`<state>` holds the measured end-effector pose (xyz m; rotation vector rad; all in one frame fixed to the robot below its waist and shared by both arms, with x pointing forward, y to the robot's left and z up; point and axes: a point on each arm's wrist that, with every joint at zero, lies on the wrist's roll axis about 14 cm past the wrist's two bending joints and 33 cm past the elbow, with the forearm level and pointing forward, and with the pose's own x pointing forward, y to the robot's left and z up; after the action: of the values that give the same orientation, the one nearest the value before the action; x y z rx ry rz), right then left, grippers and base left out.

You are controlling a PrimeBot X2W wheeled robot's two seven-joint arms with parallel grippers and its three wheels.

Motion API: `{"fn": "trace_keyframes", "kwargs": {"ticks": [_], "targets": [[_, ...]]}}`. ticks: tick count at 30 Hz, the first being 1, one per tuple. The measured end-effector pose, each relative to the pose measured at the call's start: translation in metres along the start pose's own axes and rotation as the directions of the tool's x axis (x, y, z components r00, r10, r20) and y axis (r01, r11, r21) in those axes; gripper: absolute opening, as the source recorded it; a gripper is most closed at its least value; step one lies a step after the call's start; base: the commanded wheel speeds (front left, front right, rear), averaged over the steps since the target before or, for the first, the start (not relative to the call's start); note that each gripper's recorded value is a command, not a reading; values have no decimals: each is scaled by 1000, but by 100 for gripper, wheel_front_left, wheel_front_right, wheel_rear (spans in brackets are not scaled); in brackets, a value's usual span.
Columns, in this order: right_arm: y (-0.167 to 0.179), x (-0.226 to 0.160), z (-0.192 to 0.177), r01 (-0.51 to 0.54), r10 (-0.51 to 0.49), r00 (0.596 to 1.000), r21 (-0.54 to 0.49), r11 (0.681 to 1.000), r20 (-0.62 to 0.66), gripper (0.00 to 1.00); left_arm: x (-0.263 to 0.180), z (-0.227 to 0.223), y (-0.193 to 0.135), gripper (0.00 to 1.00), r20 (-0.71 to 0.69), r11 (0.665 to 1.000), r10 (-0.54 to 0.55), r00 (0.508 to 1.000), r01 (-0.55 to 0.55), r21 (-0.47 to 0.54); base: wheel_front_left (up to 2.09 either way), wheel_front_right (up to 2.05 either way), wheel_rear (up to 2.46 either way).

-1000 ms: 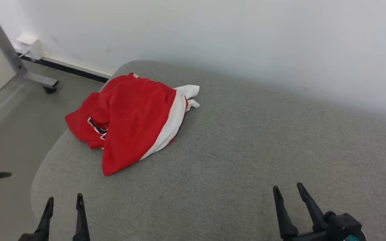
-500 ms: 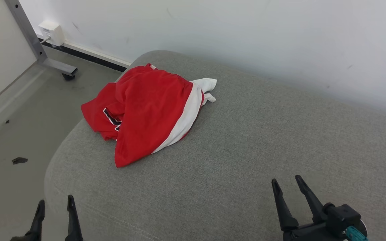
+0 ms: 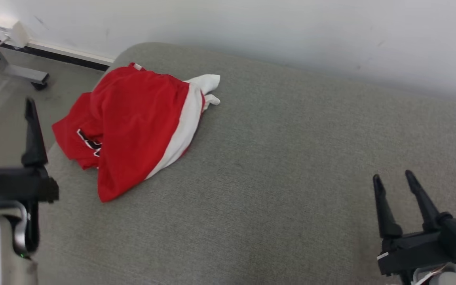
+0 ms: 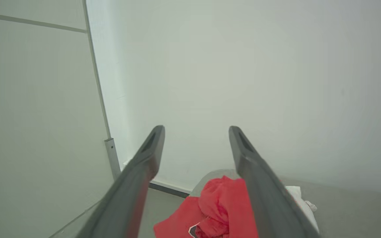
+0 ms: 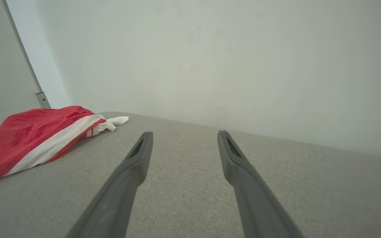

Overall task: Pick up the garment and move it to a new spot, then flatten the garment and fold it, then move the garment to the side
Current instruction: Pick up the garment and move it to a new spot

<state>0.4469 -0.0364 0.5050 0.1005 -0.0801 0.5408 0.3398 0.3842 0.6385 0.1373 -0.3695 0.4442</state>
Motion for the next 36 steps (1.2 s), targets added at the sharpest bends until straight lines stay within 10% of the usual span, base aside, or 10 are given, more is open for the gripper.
{"fn": "trace_keyframes", "kwargs": {"ticks": [15,28,32,33,36], "targets": [[-128,-57,-33,349,-352,933,-57,935,-70,100,119,-97,-119,100,-251,972,-235,939,234,-36,0,0,0],[-163,-110,-48,488,-497,856,-99,867,-139,100,65,-259,-170,100,-773,937,-293,563,332,-113,0,0,0],[-165,-115,-48,500,-510,849,-100,860,-140,100,56,-268,-183,100,-790,924,-321,522,355,-141,0,0,0],[-165,-115,-47,500,-510,849,-100,860,-139,100,59,-266,-182,0,-781,925,-324,535,353,-142,0,0,0],[-160,-113,-45,495,-503,854,-95,864,-134,100,63,-261,-177,0,-764,925,-321,560,358,-127,0,0,0]]}}
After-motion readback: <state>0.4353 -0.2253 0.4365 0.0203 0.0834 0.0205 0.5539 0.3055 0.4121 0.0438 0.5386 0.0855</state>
